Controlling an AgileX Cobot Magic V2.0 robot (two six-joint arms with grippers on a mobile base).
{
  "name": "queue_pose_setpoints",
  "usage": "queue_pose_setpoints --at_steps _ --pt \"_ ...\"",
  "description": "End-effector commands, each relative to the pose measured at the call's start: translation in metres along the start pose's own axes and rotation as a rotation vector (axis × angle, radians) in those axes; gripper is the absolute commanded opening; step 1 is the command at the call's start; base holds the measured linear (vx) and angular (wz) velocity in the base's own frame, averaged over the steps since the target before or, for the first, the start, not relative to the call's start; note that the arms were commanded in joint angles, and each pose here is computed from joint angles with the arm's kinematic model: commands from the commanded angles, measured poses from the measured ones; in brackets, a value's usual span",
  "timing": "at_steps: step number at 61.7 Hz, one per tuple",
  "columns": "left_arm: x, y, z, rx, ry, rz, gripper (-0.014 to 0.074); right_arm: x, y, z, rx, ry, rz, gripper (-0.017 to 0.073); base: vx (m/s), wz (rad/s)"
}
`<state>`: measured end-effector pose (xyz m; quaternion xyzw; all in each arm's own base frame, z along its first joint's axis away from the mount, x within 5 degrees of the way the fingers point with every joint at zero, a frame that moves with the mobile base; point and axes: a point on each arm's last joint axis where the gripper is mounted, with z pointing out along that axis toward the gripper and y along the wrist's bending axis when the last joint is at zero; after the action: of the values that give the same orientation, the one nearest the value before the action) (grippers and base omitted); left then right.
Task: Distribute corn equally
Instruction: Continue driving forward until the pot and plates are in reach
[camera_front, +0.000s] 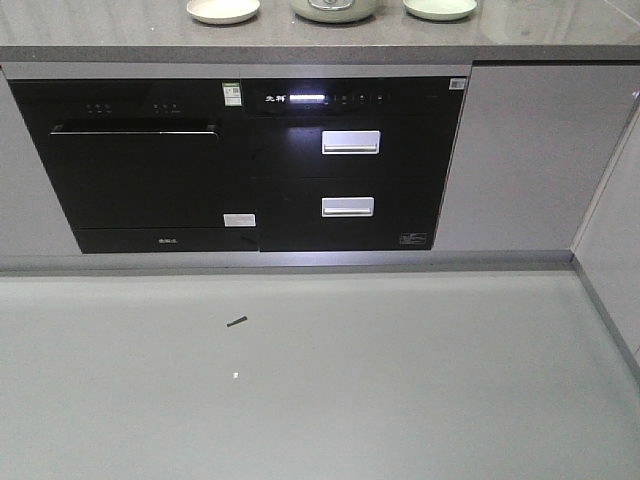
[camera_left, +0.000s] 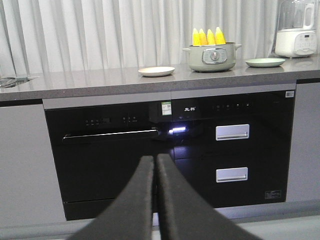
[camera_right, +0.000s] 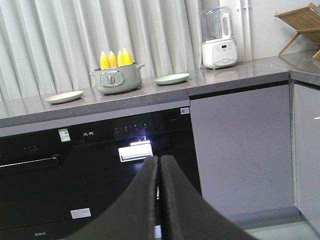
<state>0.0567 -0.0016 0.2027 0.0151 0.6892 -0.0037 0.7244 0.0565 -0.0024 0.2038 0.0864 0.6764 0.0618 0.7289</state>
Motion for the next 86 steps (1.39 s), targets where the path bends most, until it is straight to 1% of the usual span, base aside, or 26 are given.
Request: queue_pose_setpoints --at_steps 1,86 --pt "-0.0069 0.0008 -0.0015 -0.009 -0.089 -0.013 -0.0006 -0.0043 -0.0004 -0.0006 0.002 -0.069 -0.008 -0.0004 0.18 0.02" --pt "-0.0069 0.0008 -0.0015 -0.009 -0.089 -0.013 -0.0006 -0.0043 -0.0004 -0.0006 0.002 -0.069 -0.008 -0.0004 0.14 -0.02"
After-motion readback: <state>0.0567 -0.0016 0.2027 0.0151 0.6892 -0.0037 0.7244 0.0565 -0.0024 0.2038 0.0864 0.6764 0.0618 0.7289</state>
